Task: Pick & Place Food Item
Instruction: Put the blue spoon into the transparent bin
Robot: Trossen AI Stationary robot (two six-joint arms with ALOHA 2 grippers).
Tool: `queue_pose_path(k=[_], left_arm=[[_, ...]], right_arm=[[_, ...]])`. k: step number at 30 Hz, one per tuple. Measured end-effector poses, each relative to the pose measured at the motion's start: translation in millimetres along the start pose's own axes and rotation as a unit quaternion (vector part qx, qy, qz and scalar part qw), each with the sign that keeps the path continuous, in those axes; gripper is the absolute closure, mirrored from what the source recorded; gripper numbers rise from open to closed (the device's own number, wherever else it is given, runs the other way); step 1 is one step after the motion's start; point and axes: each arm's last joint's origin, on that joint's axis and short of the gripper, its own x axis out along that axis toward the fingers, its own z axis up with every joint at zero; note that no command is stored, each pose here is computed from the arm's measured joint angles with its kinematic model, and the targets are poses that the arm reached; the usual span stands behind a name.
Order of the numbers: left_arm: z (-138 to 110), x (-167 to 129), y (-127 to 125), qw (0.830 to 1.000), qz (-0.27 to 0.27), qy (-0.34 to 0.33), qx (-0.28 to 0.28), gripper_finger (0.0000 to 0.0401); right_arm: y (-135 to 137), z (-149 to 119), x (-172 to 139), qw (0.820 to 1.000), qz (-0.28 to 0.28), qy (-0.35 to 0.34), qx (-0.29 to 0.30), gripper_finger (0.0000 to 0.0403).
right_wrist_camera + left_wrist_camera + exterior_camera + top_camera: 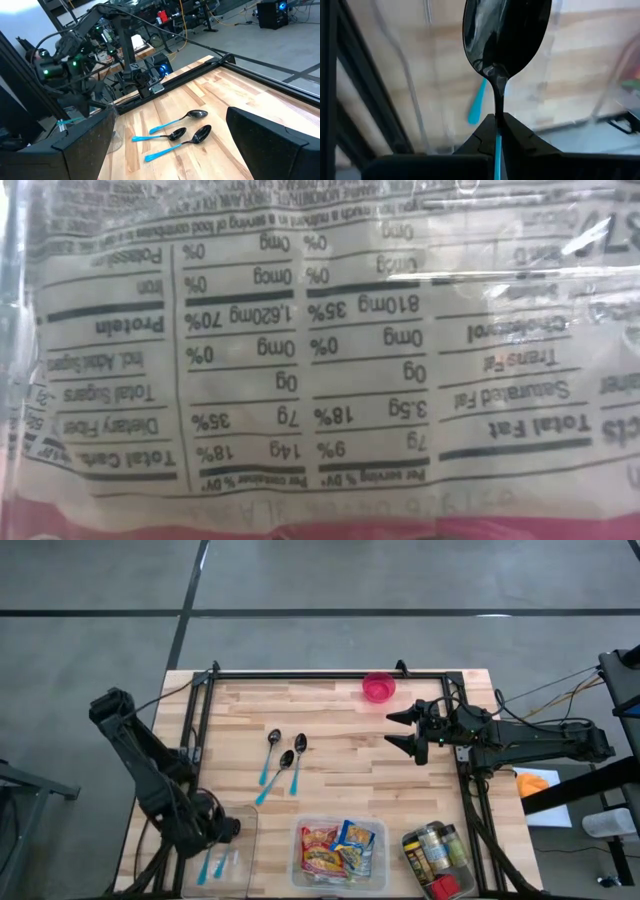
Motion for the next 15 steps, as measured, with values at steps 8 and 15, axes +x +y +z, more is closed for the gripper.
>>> queue_pose_path(k=[8,15], left_arm=[[-2.5,41.0,-3.8,0.999,0.022,-0.036,0.008,0.0387],[-4.0,63.2,-5.8,0.997,0.044,-0.060,0.007,0.0387]], right_arm=[[0.0,-0.1,0.0,1.000,0.000,0.000,0.000,0.0022],[0.0,-0.1,0.0,1.000,0.000,0.000,0.000,0.0022]])
